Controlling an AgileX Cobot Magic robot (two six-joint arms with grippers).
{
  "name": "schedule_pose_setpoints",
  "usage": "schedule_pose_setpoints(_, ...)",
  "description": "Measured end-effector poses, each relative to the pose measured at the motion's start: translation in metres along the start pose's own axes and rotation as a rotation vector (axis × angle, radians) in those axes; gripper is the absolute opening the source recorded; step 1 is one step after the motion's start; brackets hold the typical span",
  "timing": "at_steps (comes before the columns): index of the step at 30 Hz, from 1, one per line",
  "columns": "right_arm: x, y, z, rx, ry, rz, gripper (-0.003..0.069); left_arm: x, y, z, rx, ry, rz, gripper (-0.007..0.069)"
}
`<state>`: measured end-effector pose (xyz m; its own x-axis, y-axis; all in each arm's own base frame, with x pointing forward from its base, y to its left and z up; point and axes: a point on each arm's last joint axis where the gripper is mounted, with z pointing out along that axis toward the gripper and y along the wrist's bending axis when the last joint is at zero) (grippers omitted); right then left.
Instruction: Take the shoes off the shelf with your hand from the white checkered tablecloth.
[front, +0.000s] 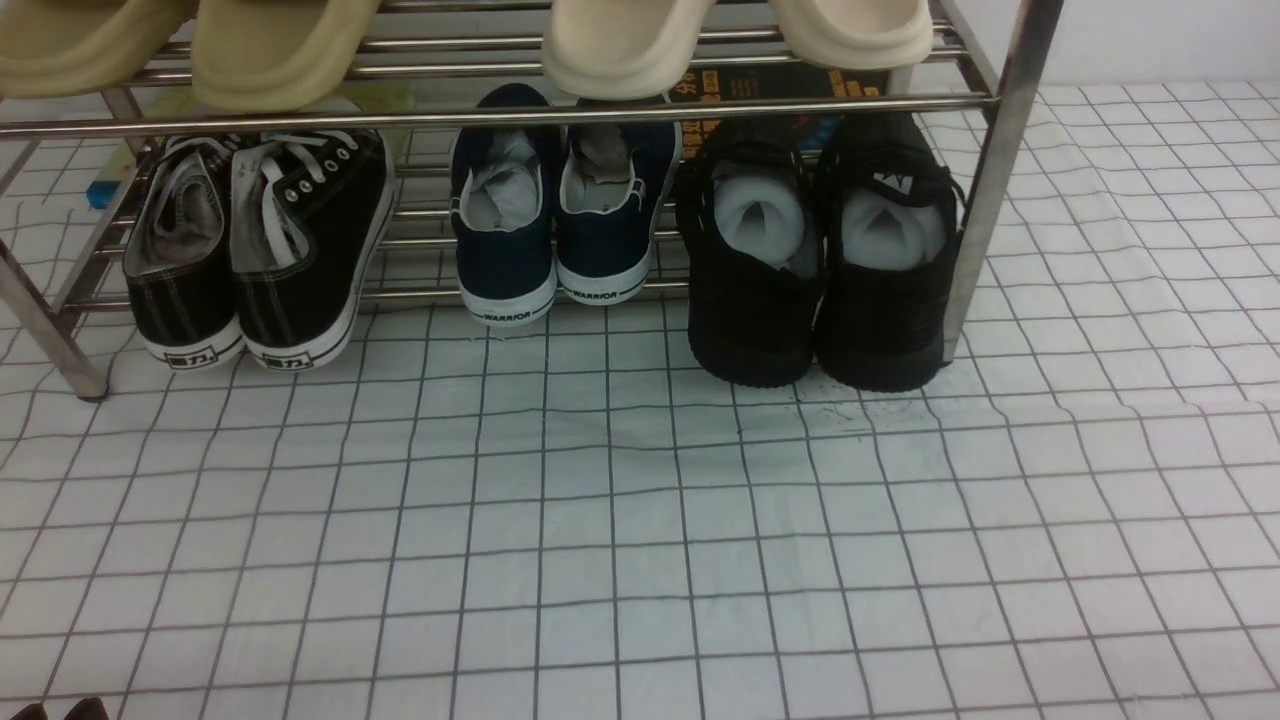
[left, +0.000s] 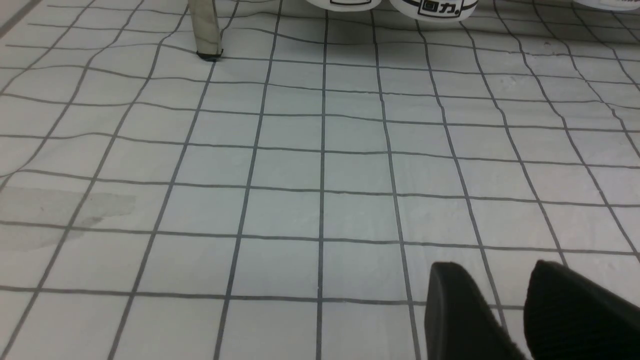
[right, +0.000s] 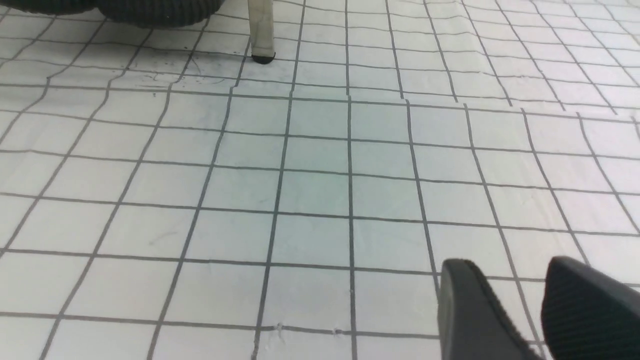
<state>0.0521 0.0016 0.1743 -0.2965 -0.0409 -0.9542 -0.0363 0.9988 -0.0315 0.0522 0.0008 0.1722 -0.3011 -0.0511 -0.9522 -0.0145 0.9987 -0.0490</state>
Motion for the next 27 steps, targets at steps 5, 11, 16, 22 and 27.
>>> schedule_pose_setpoints(5, -0.003, 0.008, 0.000, -0.093, -0.029, 0.420, 0.0239, 0.000, 0.000, 0.000, 0.000, 0.000, 0.000, 0.0240)
schedule_pose_setpoints(11, -0.009, 0.016, -0.001, -0.219, -0.026, 0.960, 0.0239, 0.000, 0.000, 0.000, 0.000, 0.001, 0.000, 0.0240)
schedule_pose_setpoints(16, -0.016, 0.013, -0.002, -0.239, -0.100, 1.073, 0.0237, 0.000, 0.000, 0.000, 0.000, 0.001, 0.000, 0.0240)
schedule_pose_setpoints(22, -0.044, 0.010, -0.013, -0.243, -0.230, 0.886, 0.0107, 0.000, 0.000, 0.000, 0.000, 0.001, 0.000, 0.0240)
schedule_pose_setpoints(27, -0.094, 0.018, -0.017, -0.260, -0.068, 0.547, -0.0011, 0.000, 0.000, 0.000, 0.000, 0.001, 0.000, 0.0240)
